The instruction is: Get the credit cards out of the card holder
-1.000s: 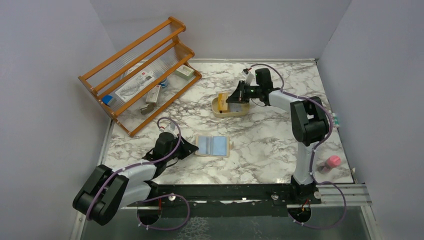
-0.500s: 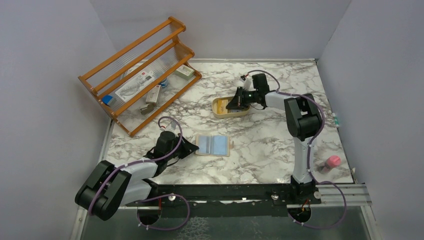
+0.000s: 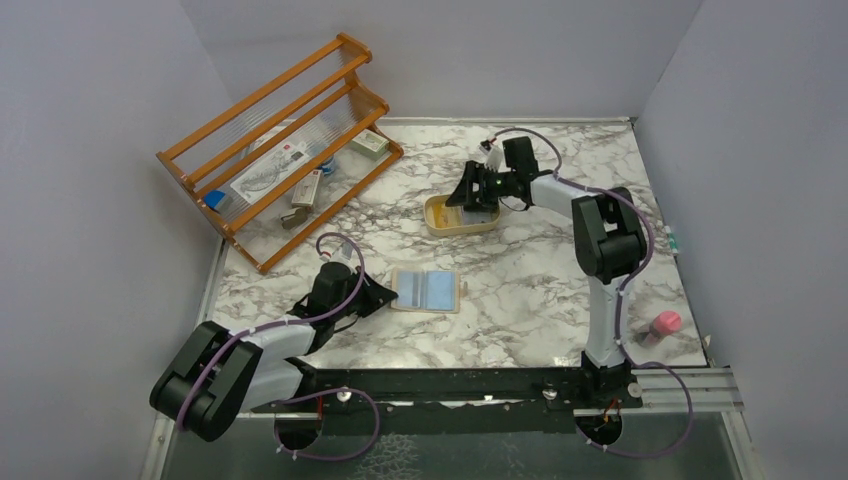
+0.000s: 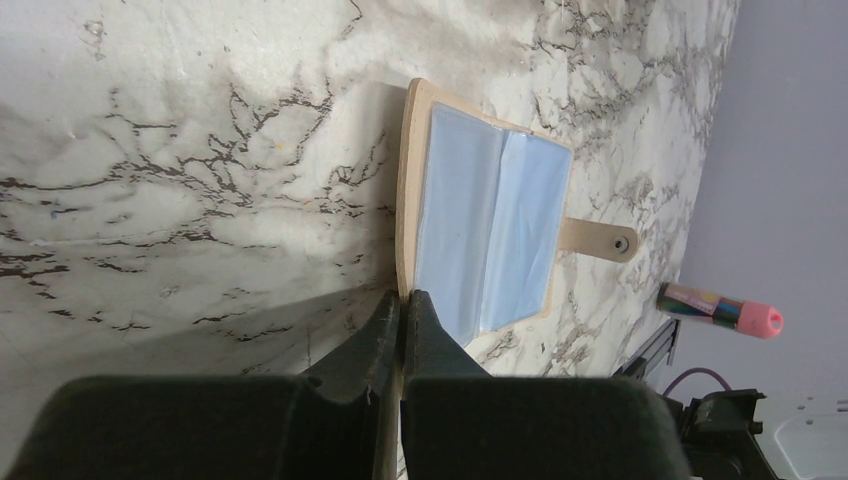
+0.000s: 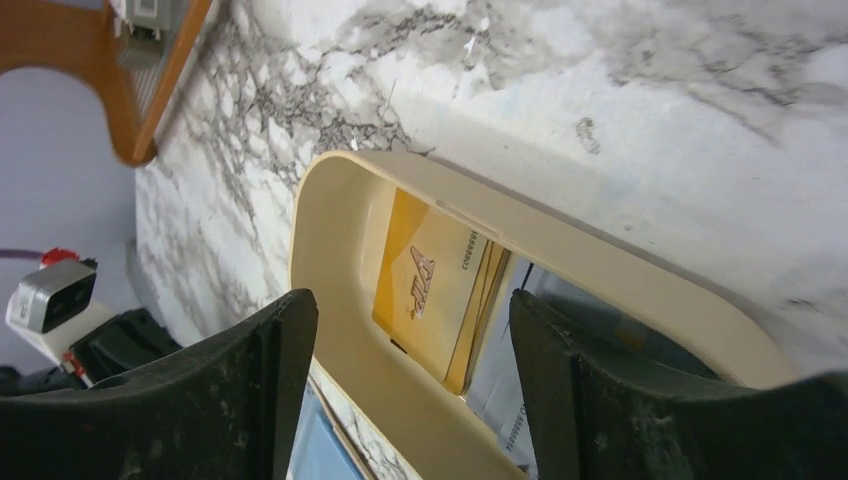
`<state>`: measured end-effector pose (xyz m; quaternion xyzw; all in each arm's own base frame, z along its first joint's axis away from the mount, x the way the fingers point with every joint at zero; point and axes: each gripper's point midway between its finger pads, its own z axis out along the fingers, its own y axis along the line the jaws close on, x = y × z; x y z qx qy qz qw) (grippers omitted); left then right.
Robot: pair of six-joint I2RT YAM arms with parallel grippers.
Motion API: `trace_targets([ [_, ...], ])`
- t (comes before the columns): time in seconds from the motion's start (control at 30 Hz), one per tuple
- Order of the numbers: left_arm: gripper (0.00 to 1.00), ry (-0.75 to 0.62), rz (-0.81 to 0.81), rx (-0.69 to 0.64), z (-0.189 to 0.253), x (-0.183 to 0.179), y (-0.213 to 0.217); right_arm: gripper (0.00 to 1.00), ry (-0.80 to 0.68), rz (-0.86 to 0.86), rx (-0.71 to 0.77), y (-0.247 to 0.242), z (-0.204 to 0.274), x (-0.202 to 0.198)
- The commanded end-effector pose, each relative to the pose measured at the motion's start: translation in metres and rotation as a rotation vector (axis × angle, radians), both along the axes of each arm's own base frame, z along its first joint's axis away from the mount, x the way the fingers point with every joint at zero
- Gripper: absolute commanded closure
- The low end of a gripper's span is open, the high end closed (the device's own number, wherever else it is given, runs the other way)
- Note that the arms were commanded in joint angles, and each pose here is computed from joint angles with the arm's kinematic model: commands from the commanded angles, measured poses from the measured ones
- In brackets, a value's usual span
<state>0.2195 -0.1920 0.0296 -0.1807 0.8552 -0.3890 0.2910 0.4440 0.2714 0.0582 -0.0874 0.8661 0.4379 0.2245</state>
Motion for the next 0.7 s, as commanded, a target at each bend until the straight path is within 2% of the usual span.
trace_targets([
  [0.0, 1.0, -0.041, 0.026, 0.026, 0.006, 0.01, 0.004, 0.24, -0.196, -0.094, -0.089, -0.016, 0.064, 0.026],
  [0.07, 1.0, -0.051, 0.025, 0.022, 0.009, 0.01, 0.003, 0.23, -0.267, -0.123, -0.113, -0.017, 0.095, 0.03],
  [0.17, 1.0, -0.061, 0.029, 0.025, 0.01, 0.011, 0.003, 0.22, -0.345, -0.129, -0.291, -0.007, 0.107, 0.023],
  [0.3, 1.0, -0.059, 0.032, 0.044, 0.007, 0.011, 0.002, 0.22, -0.311, -0.032, -0.446, 0.031, 0.073, -0.025],
  [0.47, 1.0, -0.065, 0.041, 0.056, 0.007, 0.013, 0.004, 0.22, -0.196, 0.103, -0.456, 0.087, 0.021, -0.102],
  [0.5, 1.0, -0.066, 0.037, 0.059, 0.007, 0.012, 0.004, 0.22, -0.187, 0.169, -0.499, 0.115, 0.008, -0.133],
  [0.67, 1.0, -0.061, 0.041, 0.061, 0.006, 0.01, 0.006, 0.22, -0.173, 0.188, -0.532, 0.128, 0.0, -0.149],
])
